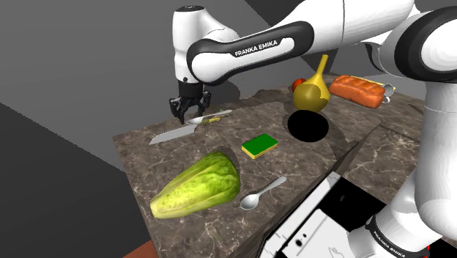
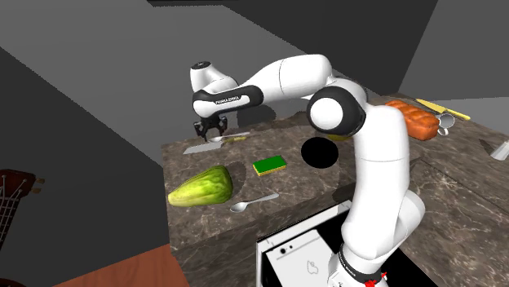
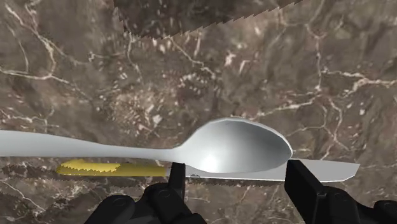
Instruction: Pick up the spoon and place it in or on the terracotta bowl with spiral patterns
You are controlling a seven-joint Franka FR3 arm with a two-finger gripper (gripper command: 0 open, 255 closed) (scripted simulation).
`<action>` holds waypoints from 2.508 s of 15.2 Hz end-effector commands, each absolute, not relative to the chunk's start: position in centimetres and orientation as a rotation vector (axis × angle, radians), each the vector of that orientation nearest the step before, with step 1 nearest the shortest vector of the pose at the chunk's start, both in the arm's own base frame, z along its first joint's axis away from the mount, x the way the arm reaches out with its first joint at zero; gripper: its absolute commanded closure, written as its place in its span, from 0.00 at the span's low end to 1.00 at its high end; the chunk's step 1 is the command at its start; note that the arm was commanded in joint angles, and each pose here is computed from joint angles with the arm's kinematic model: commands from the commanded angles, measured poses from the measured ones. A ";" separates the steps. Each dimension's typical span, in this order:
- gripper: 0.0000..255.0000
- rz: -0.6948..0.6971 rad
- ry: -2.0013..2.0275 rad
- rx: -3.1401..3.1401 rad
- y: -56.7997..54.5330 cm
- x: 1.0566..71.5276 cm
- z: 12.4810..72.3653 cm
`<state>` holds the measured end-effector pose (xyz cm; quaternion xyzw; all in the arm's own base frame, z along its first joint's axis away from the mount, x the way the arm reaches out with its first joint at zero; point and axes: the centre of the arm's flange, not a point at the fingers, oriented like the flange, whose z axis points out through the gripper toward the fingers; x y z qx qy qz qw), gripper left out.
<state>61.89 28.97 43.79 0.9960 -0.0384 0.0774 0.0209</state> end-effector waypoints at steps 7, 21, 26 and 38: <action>1.00 0.239 -0.119 3.088 29.0 61.9 48.0; 1.00 0.239 -0.119 3.088 18.9 55.6 50.7; 1.00 0.239 -0.119 3.088 13.3 52.1 50.8; 1.00 0.239 -0.119 3.088 -0.1 43.8 51.2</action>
